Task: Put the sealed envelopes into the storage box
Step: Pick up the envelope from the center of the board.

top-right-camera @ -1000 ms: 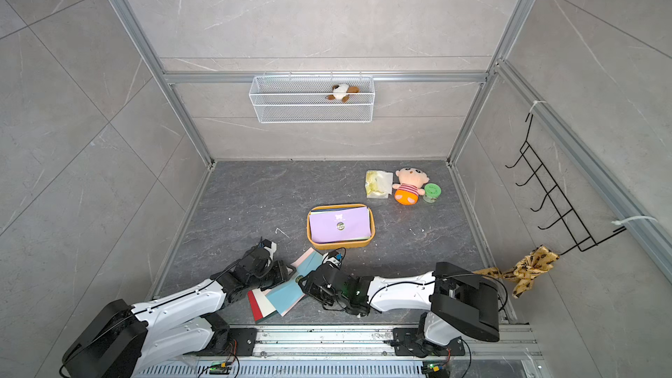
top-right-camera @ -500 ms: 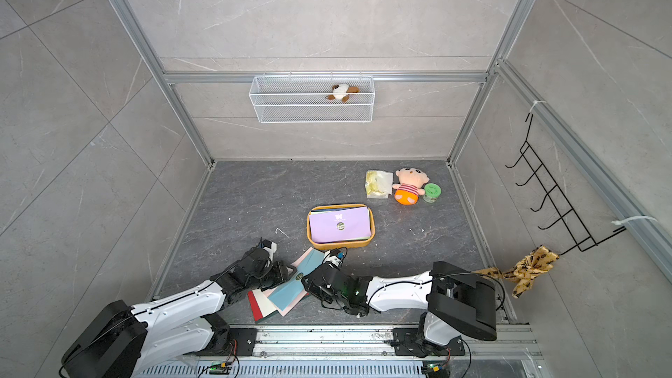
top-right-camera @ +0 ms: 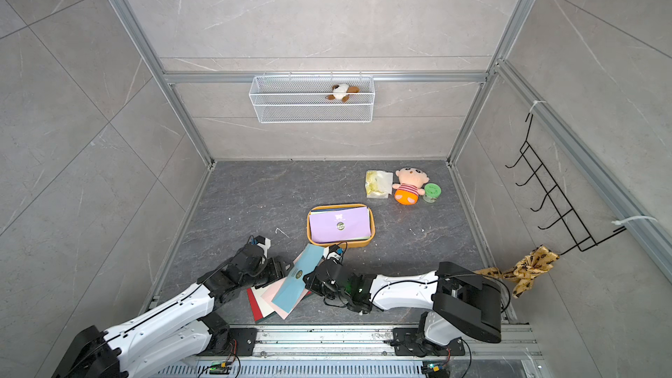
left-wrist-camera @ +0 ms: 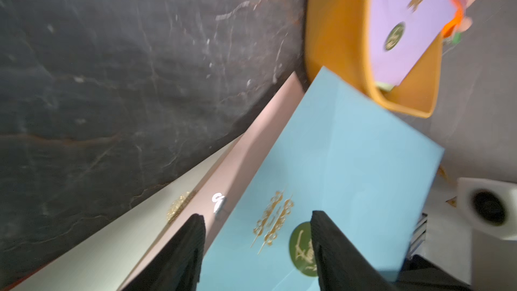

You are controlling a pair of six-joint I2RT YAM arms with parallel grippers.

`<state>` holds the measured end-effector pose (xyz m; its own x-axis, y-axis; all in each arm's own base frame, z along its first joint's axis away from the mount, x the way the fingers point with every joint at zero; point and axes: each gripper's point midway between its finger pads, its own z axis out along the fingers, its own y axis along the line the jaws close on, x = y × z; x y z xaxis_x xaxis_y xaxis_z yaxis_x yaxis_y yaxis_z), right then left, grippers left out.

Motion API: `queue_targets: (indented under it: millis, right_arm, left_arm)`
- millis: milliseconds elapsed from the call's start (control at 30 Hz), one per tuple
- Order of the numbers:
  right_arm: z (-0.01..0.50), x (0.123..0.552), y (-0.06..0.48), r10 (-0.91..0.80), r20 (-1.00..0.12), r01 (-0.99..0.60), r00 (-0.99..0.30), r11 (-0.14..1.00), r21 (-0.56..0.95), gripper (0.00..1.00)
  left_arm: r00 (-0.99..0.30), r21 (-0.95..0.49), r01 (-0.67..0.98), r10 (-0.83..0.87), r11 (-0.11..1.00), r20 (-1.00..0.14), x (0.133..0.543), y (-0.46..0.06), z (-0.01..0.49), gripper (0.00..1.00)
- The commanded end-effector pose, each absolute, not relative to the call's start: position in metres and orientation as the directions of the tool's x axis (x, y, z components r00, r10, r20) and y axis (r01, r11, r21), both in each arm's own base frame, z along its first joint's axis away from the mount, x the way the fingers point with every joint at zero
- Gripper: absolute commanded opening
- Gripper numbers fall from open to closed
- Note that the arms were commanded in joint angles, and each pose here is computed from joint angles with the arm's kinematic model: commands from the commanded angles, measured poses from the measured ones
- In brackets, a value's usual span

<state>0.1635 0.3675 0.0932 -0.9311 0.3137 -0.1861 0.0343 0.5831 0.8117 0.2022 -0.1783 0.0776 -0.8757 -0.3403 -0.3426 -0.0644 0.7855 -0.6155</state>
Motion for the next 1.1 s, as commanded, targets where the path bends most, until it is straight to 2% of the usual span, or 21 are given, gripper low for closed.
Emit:
queue_targets:
  millis: [0,133,267,433,633,800,1033,1067]
  right_arm:
    - [0.117,0.158,0.367,0.168,-0.305,-0.162,-0.938,0.566,0.809,0.0]
    - [0.146,0.162,0.36,0.09,-0.397,-0.296,-0.913,0.522,0.8,0.0]
    - [0.181,0.17,0.353,0.026,-0.486,-0.428,-0.874,0.435,0.793,0.0]
    - [0.211,0.174,0.343,-0.02,-0.556,-0.53,-0.831,0.333,0.78,0.0]
    - [0.231,0.181,0.34,0.003,-0.543,-0.531,-0.84,0.205,0.822,0.0]
    - [0.237,0.186,0.341,0.017,-0.519,-0.512,-0.855,0.14,0.848,0.0]
    - [0.225,0.192,0.338,0.002,-0.497,-0.489,-0.868,0.176,0.854,0.0]
    - [0.222,0.194,0.336,0.001,-0.496,-0.486,-0.869,0.194,0.852,0.1]
  left_arm:
    - [-0.816,-0.593,-0.017,-0.353,0.805,-0.457,0.221,-0.166,0.127,0.7]
    - [-0.788,-0.613,0.101,-0.313,0.784,-0.53,0.227,-0.171,0.164,0.75]
    - [-0.789,-0.653,0.191,-0.281,0.732,-0.546,0.23,-0.18,0.182,0.76]
    - [-0.822,-0.763,0.295,-0.255,0.575,-0.51,0.223,-0.204,0.197,0.76]
    - [-0.824,-0.831,0.411,-0.237,0.374,-0.514,0.204,-0.223,0.223,0.67]
    - [-0.822,-0.849,0.453,-0.24,0.273,-0.516,0.193,-0.227,0.236,0.53]
    - [-0.8,-0.827,0.469,-0.248,0.311,-0.547,0.199,-0.225,0.246,0.18]
    - [-0.795,-0.819,0.468,-0.245,0.334,-0.554,0.202,-0.225,0.247,0.12]
